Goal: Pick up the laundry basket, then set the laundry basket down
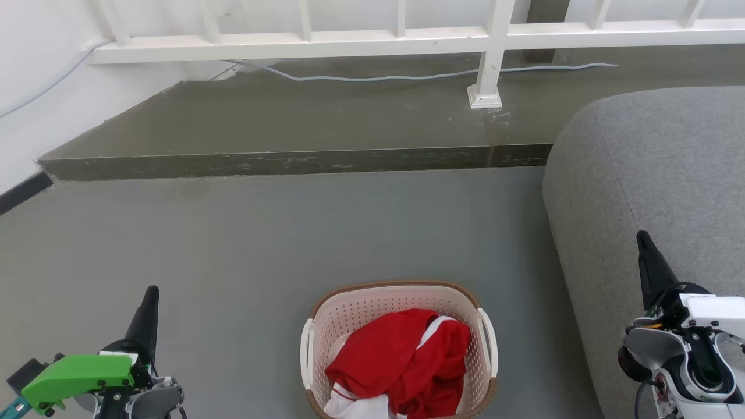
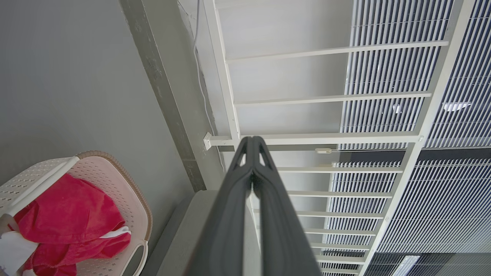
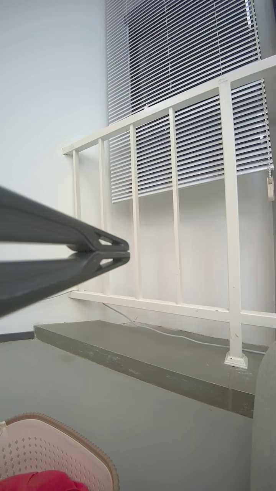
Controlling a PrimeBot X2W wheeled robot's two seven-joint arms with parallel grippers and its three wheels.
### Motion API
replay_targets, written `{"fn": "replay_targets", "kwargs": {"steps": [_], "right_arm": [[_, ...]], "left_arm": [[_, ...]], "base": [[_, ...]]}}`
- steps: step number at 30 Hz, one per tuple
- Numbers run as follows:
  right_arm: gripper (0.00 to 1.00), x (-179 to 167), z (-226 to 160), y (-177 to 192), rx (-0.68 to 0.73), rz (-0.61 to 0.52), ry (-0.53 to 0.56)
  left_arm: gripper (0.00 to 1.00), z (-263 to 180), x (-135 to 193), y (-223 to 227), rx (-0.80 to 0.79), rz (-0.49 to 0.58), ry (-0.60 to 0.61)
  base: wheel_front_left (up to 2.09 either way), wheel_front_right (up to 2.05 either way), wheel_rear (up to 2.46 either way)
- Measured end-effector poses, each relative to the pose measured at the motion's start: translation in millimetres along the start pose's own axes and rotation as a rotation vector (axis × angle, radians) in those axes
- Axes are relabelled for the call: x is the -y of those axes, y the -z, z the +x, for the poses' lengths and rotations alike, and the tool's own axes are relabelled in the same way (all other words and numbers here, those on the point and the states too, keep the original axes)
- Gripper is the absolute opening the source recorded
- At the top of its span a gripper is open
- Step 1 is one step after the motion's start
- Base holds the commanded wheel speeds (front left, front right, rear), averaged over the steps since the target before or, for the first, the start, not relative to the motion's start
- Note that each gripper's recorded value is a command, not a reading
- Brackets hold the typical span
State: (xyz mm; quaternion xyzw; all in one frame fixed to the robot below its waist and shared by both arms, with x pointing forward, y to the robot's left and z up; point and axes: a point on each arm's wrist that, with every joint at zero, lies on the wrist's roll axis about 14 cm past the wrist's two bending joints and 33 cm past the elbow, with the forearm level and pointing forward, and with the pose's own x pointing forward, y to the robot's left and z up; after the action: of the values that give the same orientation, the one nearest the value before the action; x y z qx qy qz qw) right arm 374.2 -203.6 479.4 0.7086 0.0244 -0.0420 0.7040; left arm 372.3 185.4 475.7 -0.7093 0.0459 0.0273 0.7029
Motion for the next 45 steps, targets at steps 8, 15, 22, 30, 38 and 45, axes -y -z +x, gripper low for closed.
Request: {"fn": "replay_targets", "kwargs": {"steps": [8,15,22,30,38,45], "right_arm": [[0.0,1.2,-0.2,-0.5,0.002,0.001,0.004],[0.0,1.4,-0.1,-0.6,0.003,0.002,0.004],[0.0,2.0,-0.2,-0.6,0.004,0.003,0.006],[0.0,2.5,-0.2,-1.0,0.005,0.004,0.007],[0.0,2.7,-0.2,-1.5,0.007,0.004,0.008],[0.0,3.4,-0.3,-1.7,0.007,0.005,0.01]], "left_arm": [[0.0,-0.2,-1.4,-0.2,0.001,0.0,-0.004],[0.0,-0.4,-2.4,-0.1,-0.001,-0.001,-0.004],[0.0,-0.5,-3.3,0.0,-0.002,-0.001,-0.007],[0.0,-0.5,-3.8,0.0,-0.002,-0.002,-0.009],[0.0,-0.5,-4.0,0.0,-0.001,-0.002,-0.009],[0.0,-0.5,-4.1,0.3,-0.003,-0.003,-0.009]], "base": [[0.0,0.0,0.0],[0.0,0.0,0.0],[0.0,0.0,0.0],[0.0,0.0,0.0],[0.0,0.0,0.0],[0.0,0.0,0.0]]}}
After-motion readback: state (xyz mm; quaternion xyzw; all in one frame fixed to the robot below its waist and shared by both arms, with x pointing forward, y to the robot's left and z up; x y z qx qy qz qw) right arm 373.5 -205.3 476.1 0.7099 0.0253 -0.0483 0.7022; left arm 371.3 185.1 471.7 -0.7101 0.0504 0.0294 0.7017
